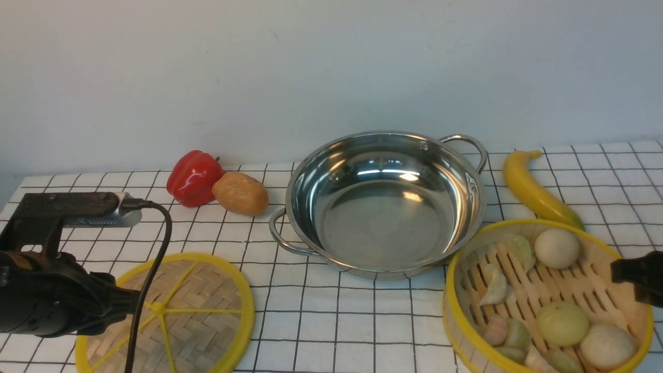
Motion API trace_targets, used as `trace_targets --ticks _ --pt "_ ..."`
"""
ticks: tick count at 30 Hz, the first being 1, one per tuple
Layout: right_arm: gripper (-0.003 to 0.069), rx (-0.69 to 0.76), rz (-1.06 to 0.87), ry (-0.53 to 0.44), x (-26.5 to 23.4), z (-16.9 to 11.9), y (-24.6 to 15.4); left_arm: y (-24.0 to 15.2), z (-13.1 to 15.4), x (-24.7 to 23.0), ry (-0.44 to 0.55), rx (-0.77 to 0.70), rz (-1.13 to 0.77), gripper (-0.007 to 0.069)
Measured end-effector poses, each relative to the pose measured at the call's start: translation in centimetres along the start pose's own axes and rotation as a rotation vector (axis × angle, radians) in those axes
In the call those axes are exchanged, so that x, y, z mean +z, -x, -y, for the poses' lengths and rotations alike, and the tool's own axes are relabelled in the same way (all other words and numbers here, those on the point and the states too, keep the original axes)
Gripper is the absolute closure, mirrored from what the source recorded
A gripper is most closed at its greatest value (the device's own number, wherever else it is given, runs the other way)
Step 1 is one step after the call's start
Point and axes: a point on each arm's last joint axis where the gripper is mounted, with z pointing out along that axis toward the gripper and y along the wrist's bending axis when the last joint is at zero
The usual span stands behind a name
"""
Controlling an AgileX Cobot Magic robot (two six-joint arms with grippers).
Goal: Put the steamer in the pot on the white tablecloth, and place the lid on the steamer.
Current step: 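Reach for and grasp the rim of the bamboo steamer holding the buns with the right gripper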
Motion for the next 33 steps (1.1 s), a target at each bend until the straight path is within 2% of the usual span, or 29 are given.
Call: trace_targets --ticks 11,17,22,29,33 --pt "0.043 -0.005 -0.129 -0.038 4.0 0.0 -0.8 0.0 0.0 0.0 0.0 0.0 0.0 0.0382" --pt "0.0597 0.007 -0.144 -0.047 4.2 -0.2 -0.2 0.0 0.0 0.0 0.0 0.0 0.0 0.0382" --pt "0.0601 -0.031 -0.187 -0.086 3.4 -0.3 1.1 0.0 0.0 0.0 -0.001 -0.001 -0.001 0.0382" --pt "0.0601 -0.125 -0.259 -0.19 0.4 -0.3 4.3 0.0 0.0 0.0 -0.001 -0.001 -0.001 0.0382" --pt "0.0601 -0.144 -0.26 -0.203 -1.0 -0.5 5.8 0.0 0.0 0.0 -0.001 0.0 -0.001 0.0382"
